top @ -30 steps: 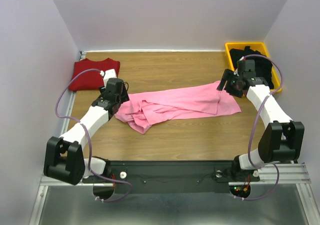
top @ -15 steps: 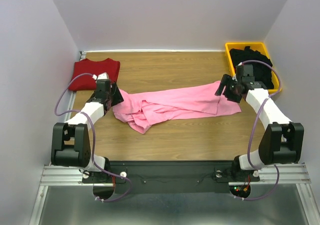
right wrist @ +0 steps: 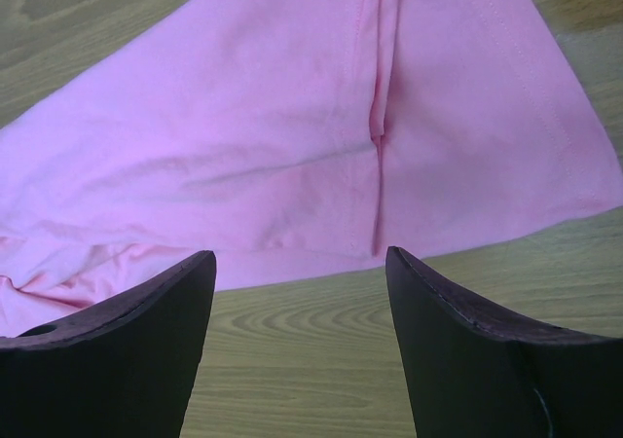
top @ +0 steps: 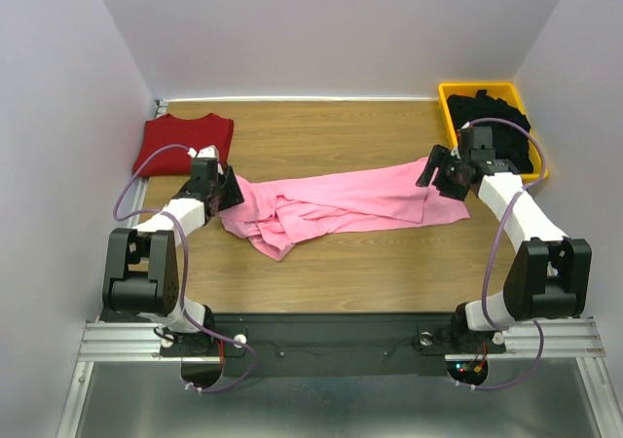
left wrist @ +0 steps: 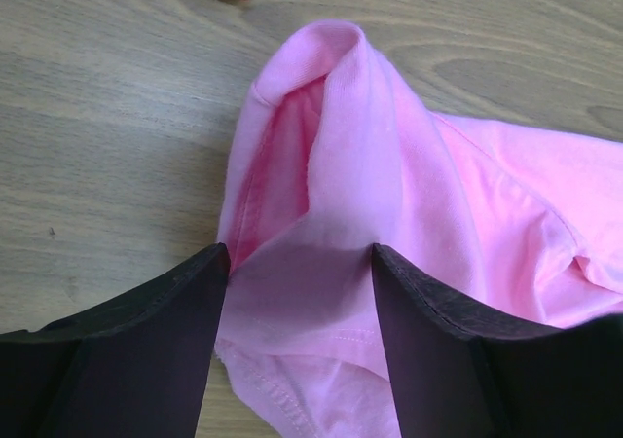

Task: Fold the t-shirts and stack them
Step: Flatten the tshirt out

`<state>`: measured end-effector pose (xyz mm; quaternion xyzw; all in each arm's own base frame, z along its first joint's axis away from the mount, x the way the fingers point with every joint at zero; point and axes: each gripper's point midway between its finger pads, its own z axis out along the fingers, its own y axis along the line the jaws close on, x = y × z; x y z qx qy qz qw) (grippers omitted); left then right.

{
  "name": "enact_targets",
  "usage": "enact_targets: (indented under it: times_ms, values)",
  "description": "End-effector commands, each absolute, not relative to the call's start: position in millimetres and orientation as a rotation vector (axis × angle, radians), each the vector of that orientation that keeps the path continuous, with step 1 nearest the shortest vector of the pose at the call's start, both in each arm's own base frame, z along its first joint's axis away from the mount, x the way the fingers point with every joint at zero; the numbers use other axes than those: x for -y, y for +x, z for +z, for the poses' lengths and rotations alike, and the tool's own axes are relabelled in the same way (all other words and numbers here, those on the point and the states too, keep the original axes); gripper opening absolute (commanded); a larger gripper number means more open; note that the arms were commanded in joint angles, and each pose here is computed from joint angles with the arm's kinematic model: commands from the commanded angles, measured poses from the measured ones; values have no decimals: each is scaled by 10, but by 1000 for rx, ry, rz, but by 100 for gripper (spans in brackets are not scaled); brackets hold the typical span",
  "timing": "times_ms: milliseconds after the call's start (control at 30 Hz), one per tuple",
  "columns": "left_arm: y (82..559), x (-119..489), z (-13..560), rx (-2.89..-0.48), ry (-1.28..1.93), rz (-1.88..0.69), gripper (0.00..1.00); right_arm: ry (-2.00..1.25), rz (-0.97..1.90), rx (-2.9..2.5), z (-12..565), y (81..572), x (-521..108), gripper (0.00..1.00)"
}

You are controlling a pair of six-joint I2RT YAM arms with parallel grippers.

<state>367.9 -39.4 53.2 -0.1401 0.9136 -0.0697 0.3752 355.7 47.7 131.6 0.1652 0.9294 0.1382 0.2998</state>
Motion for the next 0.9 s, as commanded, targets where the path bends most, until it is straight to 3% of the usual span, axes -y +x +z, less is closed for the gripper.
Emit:
enact_targets:
  times_ms: [0, 100, 433, 867]
  values:
    - [3757, 471, 665, -2301, -329, -231, 67, 425, 391, -2417, 1396, 3619, -484, 76]
    - [3754, 603, 822, -2285, -304, -287, 57, 426, 392, -2414, 1404, 3626, -484, 76]
    - [3767, 1186, 1352, -2200, -198, -430, 54, 433, 398, -2417, 1389, 3658, -492, 76]
    - [3721, 1511, 853, -2310, -162, -461, 54, 455, 416, -2419, 1350, 3635, -509, 76]
